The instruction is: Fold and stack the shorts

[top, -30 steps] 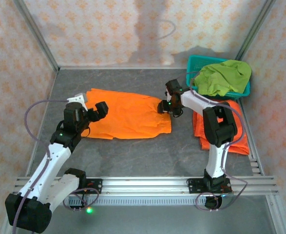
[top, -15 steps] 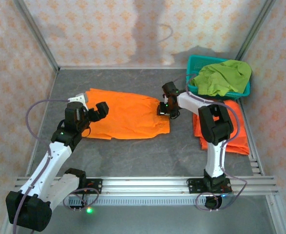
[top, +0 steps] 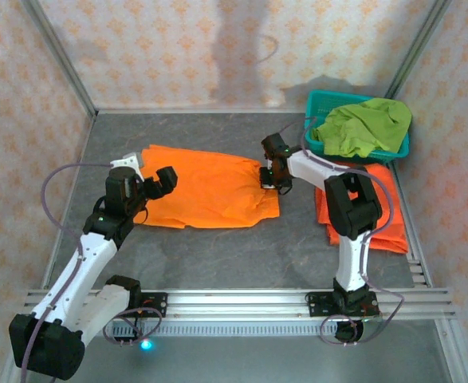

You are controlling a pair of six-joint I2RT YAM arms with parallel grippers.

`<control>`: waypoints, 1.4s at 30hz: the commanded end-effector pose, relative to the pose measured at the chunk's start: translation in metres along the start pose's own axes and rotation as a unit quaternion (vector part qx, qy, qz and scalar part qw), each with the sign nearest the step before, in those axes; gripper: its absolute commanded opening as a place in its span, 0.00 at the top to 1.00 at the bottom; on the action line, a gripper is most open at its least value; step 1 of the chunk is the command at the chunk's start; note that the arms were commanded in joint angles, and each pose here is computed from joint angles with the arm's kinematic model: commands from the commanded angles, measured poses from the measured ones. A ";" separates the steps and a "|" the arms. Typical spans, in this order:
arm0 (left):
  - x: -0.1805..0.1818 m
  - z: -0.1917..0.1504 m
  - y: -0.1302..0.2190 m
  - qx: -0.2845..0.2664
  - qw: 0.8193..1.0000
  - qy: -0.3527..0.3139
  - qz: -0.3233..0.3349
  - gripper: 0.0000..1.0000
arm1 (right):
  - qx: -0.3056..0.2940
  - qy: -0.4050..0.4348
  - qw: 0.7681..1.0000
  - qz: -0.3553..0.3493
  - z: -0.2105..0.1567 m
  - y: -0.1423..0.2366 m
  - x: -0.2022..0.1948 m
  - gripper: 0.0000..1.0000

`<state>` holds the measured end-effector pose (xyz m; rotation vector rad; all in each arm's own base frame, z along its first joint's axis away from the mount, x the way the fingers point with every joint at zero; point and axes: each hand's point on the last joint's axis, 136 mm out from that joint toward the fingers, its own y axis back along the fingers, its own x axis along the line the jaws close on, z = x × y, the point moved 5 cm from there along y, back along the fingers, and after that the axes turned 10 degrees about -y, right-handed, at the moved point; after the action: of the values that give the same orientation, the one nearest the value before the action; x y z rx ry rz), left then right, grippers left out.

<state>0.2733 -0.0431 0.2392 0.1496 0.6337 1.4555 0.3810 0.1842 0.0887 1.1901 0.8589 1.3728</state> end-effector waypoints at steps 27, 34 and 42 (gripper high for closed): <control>-0.015 -0.001 -0.015 0.039 0.998 -0.019 -0.035 0.00 | -0.091 0.215 0.894 -0.382 0.054 0.153 -0.047 1.00; -0.019 -0.004 -0.021 0.050 0.998 -0.026 -0.042 0.00 | -0.107 0.241 0.848 -0.460 0.066 0.178 -0.051 1.00; -0.025 -0.007 -0.027 0.057 0.996 -0.022 -0.057 0.00 | -0.124 0.260 0.811 -0.509 0.079 0.196 -0.048 1.00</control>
<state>0.2882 -0.0651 0.2168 0.2549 0.7092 1.3419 0.4024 0.1004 0.2681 0.1169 1.3384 0.9113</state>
